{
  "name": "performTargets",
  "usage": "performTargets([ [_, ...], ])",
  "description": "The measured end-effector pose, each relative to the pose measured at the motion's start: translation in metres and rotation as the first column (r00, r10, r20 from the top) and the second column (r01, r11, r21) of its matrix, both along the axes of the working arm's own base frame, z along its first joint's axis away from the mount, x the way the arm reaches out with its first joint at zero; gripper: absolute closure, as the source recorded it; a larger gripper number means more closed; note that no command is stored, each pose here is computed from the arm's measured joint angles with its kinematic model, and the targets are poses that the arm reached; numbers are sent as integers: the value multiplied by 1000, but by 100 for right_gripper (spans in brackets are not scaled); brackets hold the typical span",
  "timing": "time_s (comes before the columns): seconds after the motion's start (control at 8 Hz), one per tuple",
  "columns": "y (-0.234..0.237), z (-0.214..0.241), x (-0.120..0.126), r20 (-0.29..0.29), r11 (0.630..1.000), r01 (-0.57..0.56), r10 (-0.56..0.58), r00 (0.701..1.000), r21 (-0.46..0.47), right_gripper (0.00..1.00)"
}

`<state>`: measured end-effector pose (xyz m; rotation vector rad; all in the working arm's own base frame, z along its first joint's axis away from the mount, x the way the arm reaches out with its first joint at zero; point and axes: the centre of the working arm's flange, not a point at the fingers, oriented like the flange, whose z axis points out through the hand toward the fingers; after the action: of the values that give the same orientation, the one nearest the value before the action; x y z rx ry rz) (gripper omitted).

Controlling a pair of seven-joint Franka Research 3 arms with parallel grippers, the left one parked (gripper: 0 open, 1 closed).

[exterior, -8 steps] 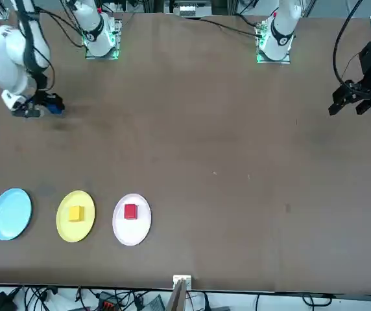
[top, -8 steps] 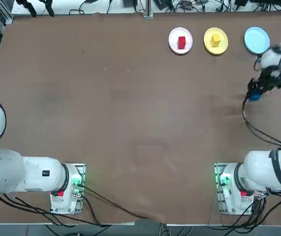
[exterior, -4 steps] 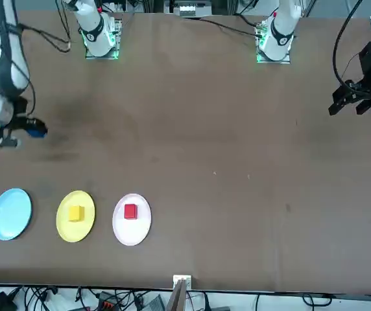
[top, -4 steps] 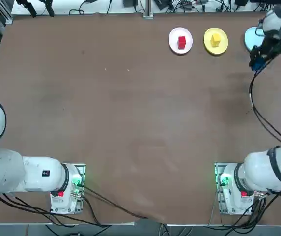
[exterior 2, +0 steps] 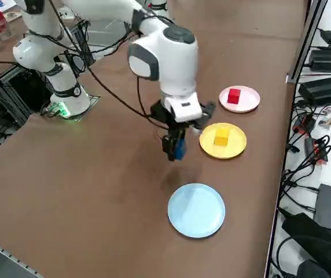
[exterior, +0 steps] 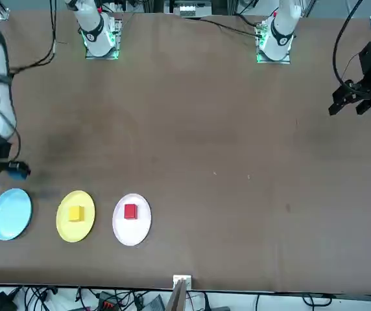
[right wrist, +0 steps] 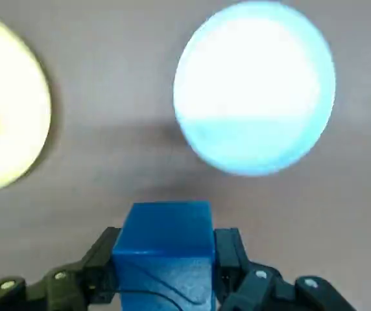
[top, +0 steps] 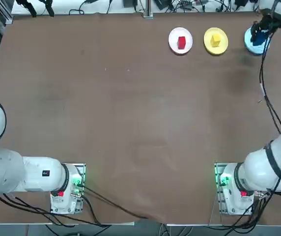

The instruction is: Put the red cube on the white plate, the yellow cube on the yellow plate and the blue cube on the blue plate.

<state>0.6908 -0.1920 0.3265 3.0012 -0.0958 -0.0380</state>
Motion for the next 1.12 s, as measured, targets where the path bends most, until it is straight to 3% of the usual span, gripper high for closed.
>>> performTargets([
  [0.38,-42,-31,42,108,999,23,-17,994,-50,30],
  [0.62,-78,-57,42,161,996,54,-43,986,-70,30],
  [1.12,-100,-92,32,143,995,90,-82,986,-51,30],
])
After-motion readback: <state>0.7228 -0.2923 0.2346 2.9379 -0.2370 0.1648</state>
